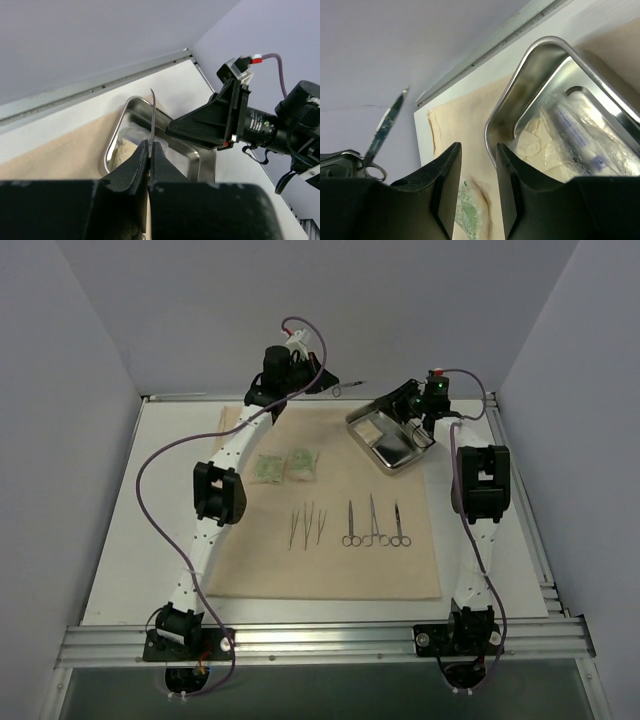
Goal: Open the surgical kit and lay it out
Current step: Pick up the medical item from the container, then place the medical item in the surgical kit.
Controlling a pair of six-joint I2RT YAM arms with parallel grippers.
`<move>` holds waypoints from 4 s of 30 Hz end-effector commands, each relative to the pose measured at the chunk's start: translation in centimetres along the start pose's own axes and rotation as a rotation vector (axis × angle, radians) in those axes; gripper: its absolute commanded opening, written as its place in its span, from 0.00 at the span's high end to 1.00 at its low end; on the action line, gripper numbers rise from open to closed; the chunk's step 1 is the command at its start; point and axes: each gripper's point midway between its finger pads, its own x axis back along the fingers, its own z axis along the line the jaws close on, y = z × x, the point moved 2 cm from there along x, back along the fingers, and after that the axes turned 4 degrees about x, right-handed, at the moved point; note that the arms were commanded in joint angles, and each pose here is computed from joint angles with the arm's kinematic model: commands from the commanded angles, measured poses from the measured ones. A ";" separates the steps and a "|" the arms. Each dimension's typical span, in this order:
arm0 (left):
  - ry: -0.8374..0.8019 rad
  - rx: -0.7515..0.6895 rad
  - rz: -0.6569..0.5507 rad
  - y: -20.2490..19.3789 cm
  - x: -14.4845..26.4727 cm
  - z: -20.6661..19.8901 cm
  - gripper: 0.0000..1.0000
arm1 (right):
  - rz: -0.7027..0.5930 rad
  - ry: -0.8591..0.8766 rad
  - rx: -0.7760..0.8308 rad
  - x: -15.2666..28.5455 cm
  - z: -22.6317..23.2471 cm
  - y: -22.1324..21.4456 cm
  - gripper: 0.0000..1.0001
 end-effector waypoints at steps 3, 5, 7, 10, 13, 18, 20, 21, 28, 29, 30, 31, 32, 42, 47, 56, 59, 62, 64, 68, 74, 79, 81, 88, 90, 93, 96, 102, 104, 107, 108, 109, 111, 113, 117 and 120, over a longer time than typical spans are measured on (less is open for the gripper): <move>-0.089 -0.151 -0.096 7.1 4.2 -7.2 0.98 | -0.045 0.047 0.041 3.0 4.1 0.4 0.69; -0.088 -0.204 -0.099 7.9 5.1 -8.4 0.98 | -0.059 0.049 0.060 4.3 5.6 0.8 0.66; -0.068 -0.314 -0.099 9.0 7.0 -9.8 0.98 | -0.076 0.082 0.107 6.4 9.0 0.6 0.60; 0.020 -0.434 -0.095 9.5 9.4 -10.9 0.98 | -0.120 0.109 0.180 9.3 13.5 -0.4 0.51; 0.049 -0.455 -0.074 9.4 11.5 -12.1 0.98 | -0.141 0.168 0.157 10.5 16.2 -2.6 0.48; 0.221 -0.676 0.064 7.7 13.8 -10.2 0.98 | -0.138 0.161 0.213 12.8 17.6 -3.7 0.44; 0.315 -0.698 0.145 6.6 15.8 -9.0 0.98 | -0.145 0.090 0.260 14.2 17.0 -3.5 0.44; 0.345 -0.710 0.170 6.1 16.5 -8.5 0.98 | -0.148 0.070 0.285 14.7 16.9 -3.5 0.44; 0.476 -0.944 0.269 -0.2 24.5 -11.8 0.98 | -0.108 -0.011 0.371 17.1 13.8 -5.7 0.44; 0.486 -0.979 0.289 -1.4 25.3 -11.9 0.98 | -0.096 -0.015 0.374 17.2 13.4 -6.0 0.44; 0.498 -1.024 0.313 -2.7 26.0 -11.7 0.98 | -0.084 -0.017 0.378 17.1 13.1 -6.4 0.44; 0.543 -1.048 0.340 -4.6 27.7 -10.5 0.98 | -0.073 -0.018 0.377 17.2 12.8 -6.8 0.44; 0.547 -1.073 0.354 -5.9 28.1 -10.5 0.98 | -0.055 -0.026 0.376 17.1 12.2 -7.2 0.44; 0.569 -1.282 0.299 -8.5 28.6 -12.6 0.98 | 0.164 -0.048 0.392 16.3 11.1 -12.0 0.45; 0.579 -1.675 0.116 -7.9 27.7 -14.1 0.98 | 0.159 -0.054 0.420 15.5 13.3 -14.0 0.44; 0.483 -2.205 0.002 -12.3 28.0 -15.4 0.98 | 0.105 0.022 0.408 14.5 18.0 -15.9 0.43; 0.458 -2.298 0.036 -14.1 28.1 -14.8 0.98 | 0.101 -0.034 0.470 14.4 18.7 -16.9 0.43; 0.463 -2.365 0.054 -14.7 28.2 -14.2 0.98 | 0.102 -0.061 0.490 14.2 18.9 -18.0 0.43; 0.471 -2.391 0.052 -14.7 28.3 -14.2 0.98 | 0.114 -0.057 0.486 14.1 19.2 -18.7 0.43; 0.461 -2.422 0.062 -15.1 28.3 -14.1 0.98 | 0.156 -0.095 0.493 13.8 18.6 -20.4 0.43; 0.462 -2.427 0.091 -15.5 28.0 -13.6 0.98 | 0.168 -0.167 0.514 13.5 17.9 -20.9 0.44; 0.463 -2.419 0.107 -15.7 27.9 -13.3 0.98 | 0.202 -0.179 0.504 13.0 17.4 -21.9 0.48; 0.458 -2.411 0.118 -15.9 27.8 -13.1 0.98 | 0.224 -0.177 0.514 12.8 17.6 -22.5 0.50; 0.480 -2.395 0.147 -15.6 27.0 -12.1 0.98 | 0.271 -0.185 0.516 12.7 17.3 -23.8 0.50; 0.495 -2.400 0.138 -15.4 26.3 -12.0 0.98 | 0.290 -0.190 0.513 12.4 16.9 -24.3 0.50; 0.526 -2.391 0.134 -14.9 25.6 -11.8 0.98 | 0.321 -0.198 0.510 12.1 16.3 -24.9 0.53; 0.539 -2.390 0.138 -14.7 25.4 -11.6 0.98 | 0.327 -0.211 0.502 12.1 15.5 -25.1 0.54; 0.554 -2.386 0.140 -14.3 25.1 -11.1 0.98 | 0.342 -0.224 0.481 11.8 14.2 -25.3 0.54; 0.558 -2.383 0.132 -14.1 25.0 -11.2 0.98 | 0.347 -0.211 0.483 11.5 14.4 -25.4 0.54; 0.559 -2.383 0.133 -14.0 24.8 -11.3 0.98 | 0.376 -0.209 0.477 10.8 14.0 -26.0 0.55; 0.557 -2.384 0.134 -14.0 24.7 -11.3 0.98 | 0.377 -0.199 0.473 10.6 14.1 -26.1 0.55; 0.559 -2.383 0.133 -14.0 24.7 -11.3 0.98 | 0.373 -0.198 0.473 10.4 14.0 -26.0 0.55; 0.556 -2.383 0.135 -14.0 24.6 -11.3 0.98 | 0.371 -0.193 0.466 10.1 14.0 -26.0 0.56; 0.553 -2.381 0.140 -14.2 24.5 -11.1 0.98 | 0.378 -0.185 0.457 9.8 14.0 -26.1 0.58; 0.549 -2.381 0.150 -14.3 24.3 -11.0 0.98 | 0.374 -0.177 0.452 9.7 14.1 -26.0 0.69; 0.553 -2.376 0.155 -14.3 24.3 -10.8 0.98 | 0.357 -0.172 0.453 9.6 14.3 -25.6 0.81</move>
